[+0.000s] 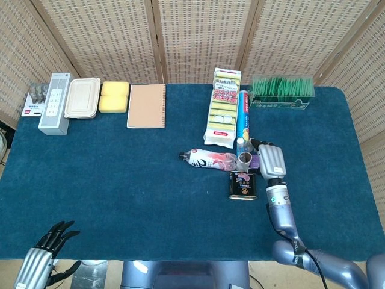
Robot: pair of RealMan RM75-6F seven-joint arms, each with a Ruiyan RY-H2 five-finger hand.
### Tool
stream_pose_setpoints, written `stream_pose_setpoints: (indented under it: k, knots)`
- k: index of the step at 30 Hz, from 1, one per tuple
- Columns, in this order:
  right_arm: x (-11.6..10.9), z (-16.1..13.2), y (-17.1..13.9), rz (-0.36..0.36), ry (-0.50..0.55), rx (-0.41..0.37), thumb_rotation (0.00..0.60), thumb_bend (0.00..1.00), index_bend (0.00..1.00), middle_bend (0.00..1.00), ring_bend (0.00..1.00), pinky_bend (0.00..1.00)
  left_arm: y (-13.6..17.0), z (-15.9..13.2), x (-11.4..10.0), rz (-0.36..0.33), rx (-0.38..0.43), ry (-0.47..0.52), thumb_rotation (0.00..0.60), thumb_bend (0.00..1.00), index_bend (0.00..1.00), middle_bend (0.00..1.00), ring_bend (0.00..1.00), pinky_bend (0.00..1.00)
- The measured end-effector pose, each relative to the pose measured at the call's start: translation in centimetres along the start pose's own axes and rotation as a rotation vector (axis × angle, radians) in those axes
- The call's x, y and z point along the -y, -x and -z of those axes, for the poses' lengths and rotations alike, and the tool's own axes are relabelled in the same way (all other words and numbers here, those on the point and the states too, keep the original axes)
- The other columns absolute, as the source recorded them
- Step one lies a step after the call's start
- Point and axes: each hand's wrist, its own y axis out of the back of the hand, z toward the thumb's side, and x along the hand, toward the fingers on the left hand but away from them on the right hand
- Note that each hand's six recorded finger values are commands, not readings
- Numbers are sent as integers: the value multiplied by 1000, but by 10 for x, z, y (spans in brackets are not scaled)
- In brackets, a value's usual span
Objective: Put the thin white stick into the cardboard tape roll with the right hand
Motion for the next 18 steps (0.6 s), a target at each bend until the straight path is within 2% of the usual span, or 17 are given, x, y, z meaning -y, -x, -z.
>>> stream_pose_setpoints:
  k: [18]
  knots:
    - [3,-11,1,-3,0,3,600,278,457,527,494,406,-1,0,0,2,3,-1,600,181,235,146,105,257]
